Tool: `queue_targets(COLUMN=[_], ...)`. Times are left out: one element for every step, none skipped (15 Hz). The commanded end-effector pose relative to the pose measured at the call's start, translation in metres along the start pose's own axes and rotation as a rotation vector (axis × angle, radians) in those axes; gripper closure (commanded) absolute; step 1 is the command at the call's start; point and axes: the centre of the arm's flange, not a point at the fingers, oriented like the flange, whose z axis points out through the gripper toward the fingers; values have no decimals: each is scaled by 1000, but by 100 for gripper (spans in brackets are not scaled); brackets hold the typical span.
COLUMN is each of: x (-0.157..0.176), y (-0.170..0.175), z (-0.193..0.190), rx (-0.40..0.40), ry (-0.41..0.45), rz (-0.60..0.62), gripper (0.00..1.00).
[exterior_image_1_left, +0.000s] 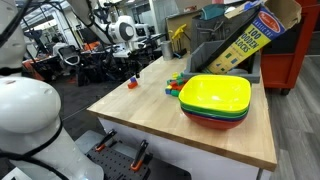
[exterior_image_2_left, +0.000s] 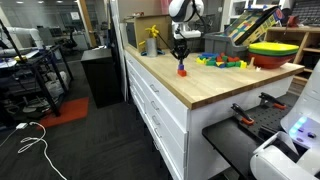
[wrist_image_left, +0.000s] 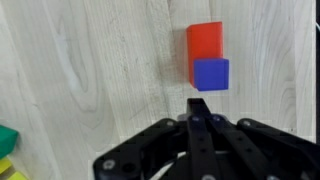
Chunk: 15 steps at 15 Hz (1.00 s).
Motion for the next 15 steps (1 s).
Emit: queue_targets(x=[-15, -16, -17, -18, -18, -19, -20, -20, -21, -21, -22, -23, -23, -23, -24], y=[1, 0, 0, -1, -1, -1, -2, -2, -2, -2, -2, -3, -3, -3, -3], z=[-11, -12, -12, -12, -12, -13, -13, -12, -12, -12, -12, -11, -11, -11, -11], rx=[-3, -3, -3, -3, -3, -4, -4, -4, -5, -5, -6, -6, -7, -7, -6], ry=[-16, -18, -20, -22, -24, -26, -27, -29, -31, -33, -34, -37, -39, -40, -40], rz=[13, 11, 10, 9, 8, 7, 7, 7, 6, 6, 5, 5, 4, 4, 4], gripper=[100, 100, 100, 100, 100, 100, 100, 100, 100, 100, 100, 100, 100, 100, 100])
